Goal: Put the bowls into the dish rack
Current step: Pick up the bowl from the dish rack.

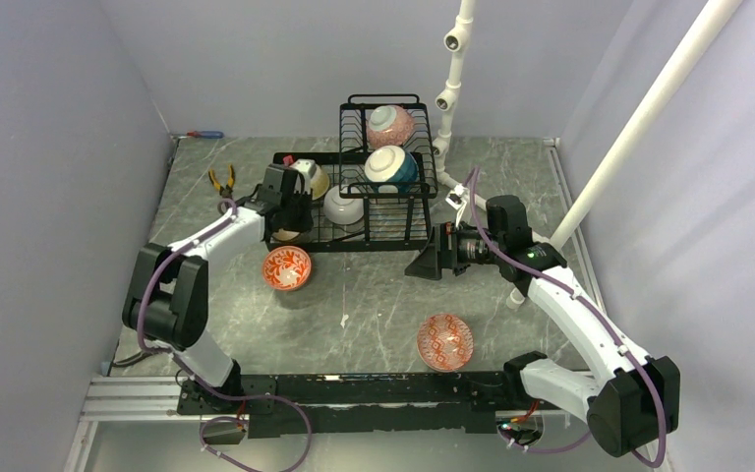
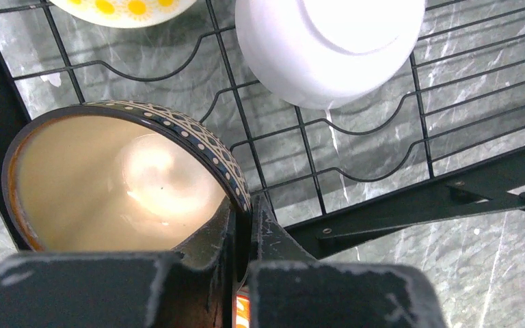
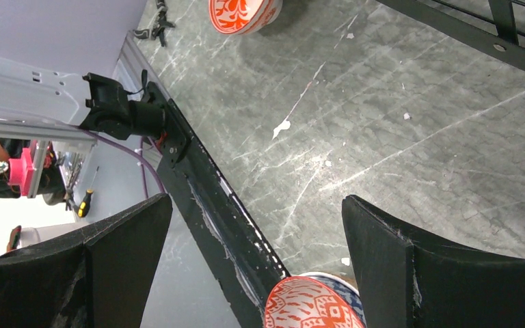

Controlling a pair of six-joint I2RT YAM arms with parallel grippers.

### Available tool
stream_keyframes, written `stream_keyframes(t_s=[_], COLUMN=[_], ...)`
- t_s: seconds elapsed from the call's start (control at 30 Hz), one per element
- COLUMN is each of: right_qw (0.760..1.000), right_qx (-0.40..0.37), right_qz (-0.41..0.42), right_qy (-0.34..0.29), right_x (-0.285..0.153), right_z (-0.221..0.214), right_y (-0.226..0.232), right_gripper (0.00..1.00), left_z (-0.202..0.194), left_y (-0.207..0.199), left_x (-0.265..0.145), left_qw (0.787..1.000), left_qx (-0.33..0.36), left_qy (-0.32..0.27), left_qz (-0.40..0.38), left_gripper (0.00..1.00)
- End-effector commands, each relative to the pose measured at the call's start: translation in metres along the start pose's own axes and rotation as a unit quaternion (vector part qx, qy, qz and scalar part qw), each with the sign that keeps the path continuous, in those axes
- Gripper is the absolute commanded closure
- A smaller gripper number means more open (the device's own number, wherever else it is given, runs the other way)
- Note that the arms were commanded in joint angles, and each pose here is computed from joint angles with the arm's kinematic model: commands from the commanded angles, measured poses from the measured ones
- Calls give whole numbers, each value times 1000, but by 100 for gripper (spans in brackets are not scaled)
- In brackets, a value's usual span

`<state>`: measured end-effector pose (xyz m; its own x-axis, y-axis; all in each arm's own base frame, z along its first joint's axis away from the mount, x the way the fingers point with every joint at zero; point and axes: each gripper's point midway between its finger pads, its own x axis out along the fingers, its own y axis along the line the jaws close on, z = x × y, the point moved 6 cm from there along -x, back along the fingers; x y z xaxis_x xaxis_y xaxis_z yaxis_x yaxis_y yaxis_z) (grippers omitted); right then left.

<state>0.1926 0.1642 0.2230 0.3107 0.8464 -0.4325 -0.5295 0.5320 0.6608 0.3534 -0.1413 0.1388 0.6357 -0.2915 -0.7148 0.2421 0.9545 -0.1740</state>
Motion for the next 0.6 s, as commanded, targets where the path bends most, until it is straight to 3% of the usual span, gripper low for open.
stream_keyframes(t_s=[0.0,0.17,0.3,0.57], right_qw=[999,999,999,999], right_qx=[-25,-28,-30,-29], right_qz=[4,7,12,31], right_qy=[-21,-21,-21,-16], right_x=[-4,-4,-4,2], right_z=[11,13,13,11], right_y=[6,6,7,5], right_gripper=[0,0,0,0], left_z=[10,18,18,-13], left_y=[-13,-18,-34,-65], left_x=[-24,-59,-95,-148], left_qw=[999,996,986,931], left_qx=[-8,2,38,135], left_qy=[-31,-73,-110,-167], left_qz=[-30,-48,-122,-297], left_gripper=[97,97,97,97])
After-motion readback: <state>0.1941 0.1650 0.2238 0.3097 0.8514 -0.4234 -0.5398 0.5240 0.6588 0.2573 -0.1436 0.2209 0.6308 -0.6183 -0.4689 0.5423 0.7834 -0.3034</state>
